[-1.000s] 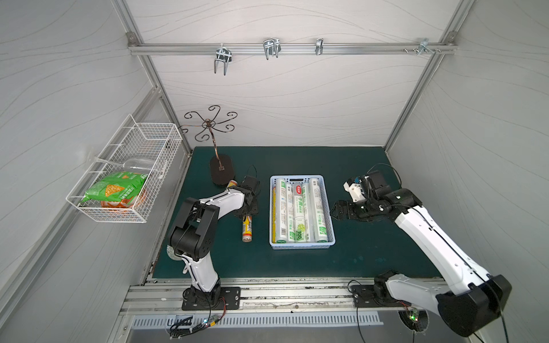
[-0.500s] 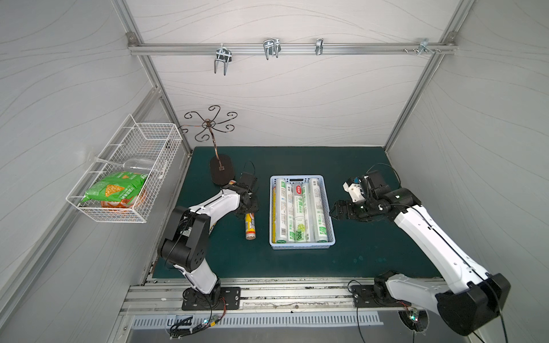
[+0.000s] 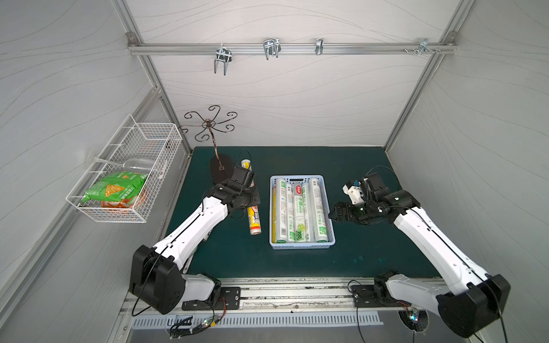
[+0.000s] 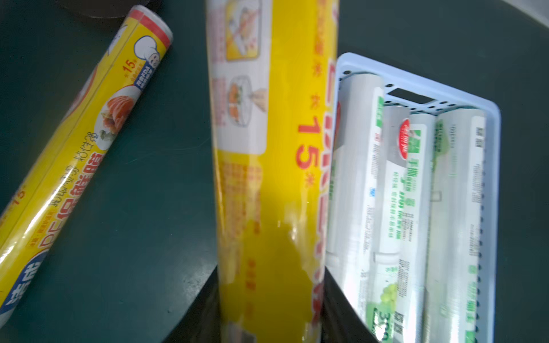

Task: Put the plastic wrap into the basket
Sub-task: Pick up the plastic wrap from the center of the board, then place the plastic wrap in the basket.

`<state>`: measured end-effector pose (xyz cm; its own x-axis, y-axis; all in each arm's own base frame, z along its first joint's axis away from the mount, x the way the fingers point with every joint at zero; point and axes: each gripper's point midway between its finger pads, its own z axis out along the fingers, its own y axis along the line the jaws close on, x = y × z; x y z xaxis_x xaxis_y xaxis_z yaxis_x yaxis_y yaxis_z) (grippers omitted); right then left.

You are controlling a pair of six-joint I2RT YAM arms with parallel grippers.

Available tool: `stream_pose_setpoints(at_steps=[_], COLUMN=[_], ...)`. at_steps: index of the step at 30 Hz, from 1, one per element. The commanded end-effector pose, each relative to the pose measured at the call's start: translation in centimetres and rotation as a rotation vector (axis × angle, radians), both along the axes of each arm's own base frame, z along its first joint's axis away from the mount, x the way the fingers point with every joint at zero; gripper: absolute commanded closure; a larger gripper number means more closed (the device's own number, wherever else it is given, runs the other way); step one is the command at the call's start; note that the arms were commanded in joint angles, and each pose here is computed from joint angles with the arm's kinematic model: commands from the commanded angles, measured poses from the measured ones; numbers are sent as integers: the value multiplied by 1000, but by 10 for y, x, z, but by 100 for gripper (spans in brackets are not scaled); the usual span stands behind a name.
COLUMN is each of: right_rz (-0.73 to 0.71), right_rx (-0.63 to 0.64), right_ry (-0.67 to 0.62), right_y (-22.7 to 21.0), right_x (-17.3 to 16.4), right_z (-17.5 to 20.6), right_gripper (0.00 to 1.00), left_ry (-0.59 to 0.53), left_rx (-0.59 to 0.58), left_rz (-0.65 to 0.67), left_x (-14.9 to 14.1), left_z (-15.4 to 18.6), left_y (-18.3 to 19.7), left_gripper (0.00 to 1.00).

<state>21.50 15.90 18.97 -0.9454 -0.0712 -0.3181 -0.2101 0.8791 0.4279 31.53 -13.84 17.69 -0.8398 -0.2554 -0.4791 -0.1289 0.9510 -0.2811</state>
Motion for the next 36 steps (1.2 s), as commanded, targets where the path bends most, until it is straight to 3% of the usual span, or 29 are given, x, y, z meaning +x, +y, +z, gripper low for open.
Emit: stream_pose_setpoints(at_steps=[1, 7, 15, 25, 36], right_rz=[-10, -18, -25, -81, -139], right_rx=[18, 7, -28, -70, -92], right_ry=[-9, -14, -22, -103, -168], right_y=[-1, -4, -11, -27, -44], right_x=[-3, -4, -6, -1, 1], right_z=[4, 4, 0, 10, 19], right_gripper=[1, 1, 1, 1, 1], left_ry=[-85, -145, -161, -123, -71], left_rx=[-71, -115, -139, -162, -165], left_rz=[-4, -70, -138, -163, -171], left_x=[3, -1, -6, -8, -4], left_z=[35, 50, 45, 18, -12], left_y=[-24, -75, -130, -172, -190], left_gripper=[70, 69, 67, 66, 64])
